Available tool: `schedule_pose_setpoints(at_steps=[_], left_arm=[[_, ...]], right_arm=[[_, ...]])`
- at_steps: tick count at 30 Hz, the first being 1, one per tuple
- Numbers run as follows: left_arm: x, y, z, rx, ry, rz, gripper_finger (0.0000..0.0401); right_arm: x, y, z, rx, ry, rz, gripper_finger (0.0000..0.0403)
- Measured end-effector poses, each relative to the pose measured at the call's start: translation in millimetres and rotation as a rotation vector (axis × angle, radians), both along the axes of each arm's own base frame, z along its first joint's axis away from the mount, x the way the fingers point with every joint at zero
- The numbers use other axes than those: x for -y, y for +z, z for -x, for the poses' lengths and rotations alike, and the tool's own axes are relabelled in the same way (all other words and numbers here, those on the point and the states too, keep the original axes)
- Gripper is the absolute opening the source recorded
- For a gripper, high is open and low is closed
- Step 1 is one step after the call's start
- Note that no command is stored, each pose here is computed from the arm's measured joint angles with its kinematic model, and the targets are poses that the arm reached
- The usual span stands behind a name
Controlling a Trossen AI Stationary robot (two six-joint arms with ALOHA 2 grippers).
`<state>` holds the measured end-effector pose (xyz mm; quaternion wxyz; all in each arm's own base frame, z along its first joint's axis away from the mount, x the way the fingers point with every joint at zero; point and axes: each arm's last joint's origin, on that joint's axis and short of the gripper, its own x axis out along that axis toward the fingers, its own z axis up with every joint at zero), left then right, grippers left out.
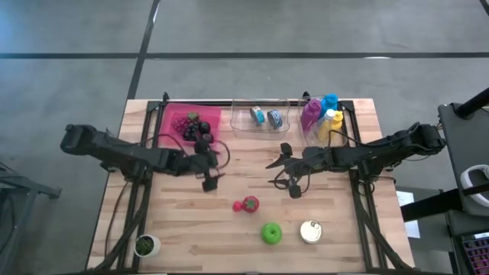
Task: Pick & Place Food Item
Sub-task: Put the strawberry into the pink bin
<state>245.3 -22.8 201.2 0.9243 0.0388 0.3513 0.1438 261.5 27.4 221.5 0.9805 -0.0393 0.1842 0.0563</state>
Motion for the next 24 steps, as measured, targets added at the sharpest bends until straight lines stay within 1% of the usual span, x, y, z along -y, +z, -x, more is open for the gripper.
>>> schedule_pose_setpoints(at_steps=[4, 8, 11, 16, 20, 24], left_arm=[[22.8, -4.4, -3.2, 0.008, -0.102, -0.013, 0.0396], [36.9, -16.2, -8.9, -0.008, -0.143, 0.001, 0.0399], [42.5, -24.1, -18.2, -0.038, -0.165, 0.009, 0.0398], [53.4, -33.2, -43.0, -0.089, -0.253, 0.094, 0.0398], [62.0, -34.8, -59.2, -0.104, -0.331, 0.173, 0.0395], [70.7, -37.4, -67.8, -0.129, -0.411, 0.245, 0.0399]], right_arm=[[0.0, 0.0, 0.0, 0.0, 0.0, 0.0, 0.0228], [0.0, 0.0, 0.0, 0.0, 0.0, 0.0, 0.0228], [0.0, 0.0, 0.0, 0.0, 0.0, 0.0, 0.0228], [0.0, 0.0, 0.0, -0.001, 0.0, 0.0, 0.0228], [0.0, 0.0, 0.0, 0.0, 0.0, 0.0, 0.0228], [0.0, 0.0, 0.0, 0.0, 0.0, 0.0, 0.0228]])
